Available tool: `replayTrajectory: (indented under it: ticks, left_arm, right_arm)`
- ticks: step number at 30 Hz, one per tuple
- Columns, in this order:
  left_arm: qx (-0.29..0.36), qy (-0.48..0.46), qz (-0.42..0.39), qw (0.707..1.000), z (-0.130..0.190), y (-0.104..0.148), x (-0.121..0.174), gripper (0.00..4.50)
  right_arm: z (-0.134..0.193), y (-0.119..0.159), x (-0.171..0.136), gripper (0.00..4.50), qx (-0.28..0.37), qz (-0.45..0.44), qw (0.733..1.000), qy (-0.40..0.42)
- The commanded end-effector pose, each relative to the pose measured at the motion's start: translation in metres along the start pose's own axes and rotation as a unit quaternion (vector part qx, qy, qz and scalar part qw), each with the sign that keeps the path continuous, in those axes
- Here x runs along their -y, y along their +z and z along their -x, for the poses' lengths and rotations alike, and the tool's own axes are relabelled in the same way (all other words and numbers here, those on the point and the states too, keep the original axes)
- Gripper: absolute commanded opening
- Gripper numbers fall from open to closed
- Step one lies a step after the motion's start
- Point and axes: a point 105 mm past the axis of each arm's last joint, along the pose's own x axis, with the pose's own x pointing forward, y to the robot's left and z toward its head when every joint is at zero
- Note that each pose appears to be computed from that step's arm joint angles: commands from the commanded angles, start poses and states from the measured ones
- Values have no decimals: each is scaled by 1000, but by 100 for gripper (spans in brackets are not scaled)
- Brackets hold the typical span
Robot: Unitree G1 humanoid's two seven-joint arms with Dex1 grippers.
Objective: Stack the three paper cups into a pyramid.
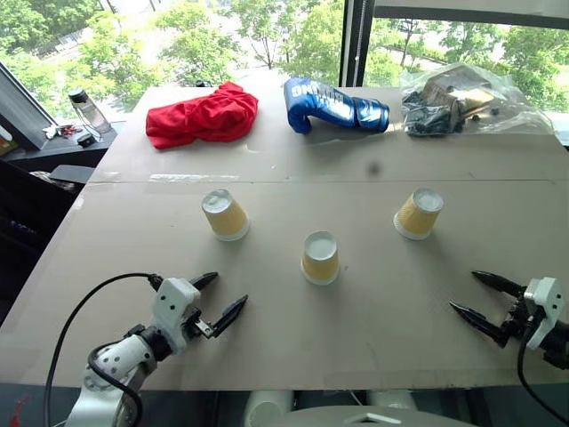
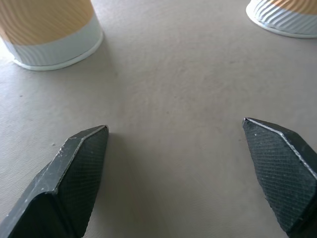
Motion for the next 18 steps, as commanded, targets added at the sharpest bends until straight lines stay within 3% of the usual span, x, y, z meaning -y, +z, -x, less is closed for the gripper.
replayTrajectory:
  ticks: [1,4,10,18]
  left_arm:
    - [79,-100,-23,992,4,61,7,444]
    - [80,-137,-52,986,7,84,7,444]
    - [71,-194,-94,974,17,122,6,444]
    - [35,-231,-121,965,30,137,11,444]
  right_arm:
    - [-40,40,-33,450,63,25,994,91]
    - [-67,59,-50,450,93,21,988,124]
    - [-128,77,-68,450,89,55,982,154]
    - [-184,106,-94,450,117,66,969,207]
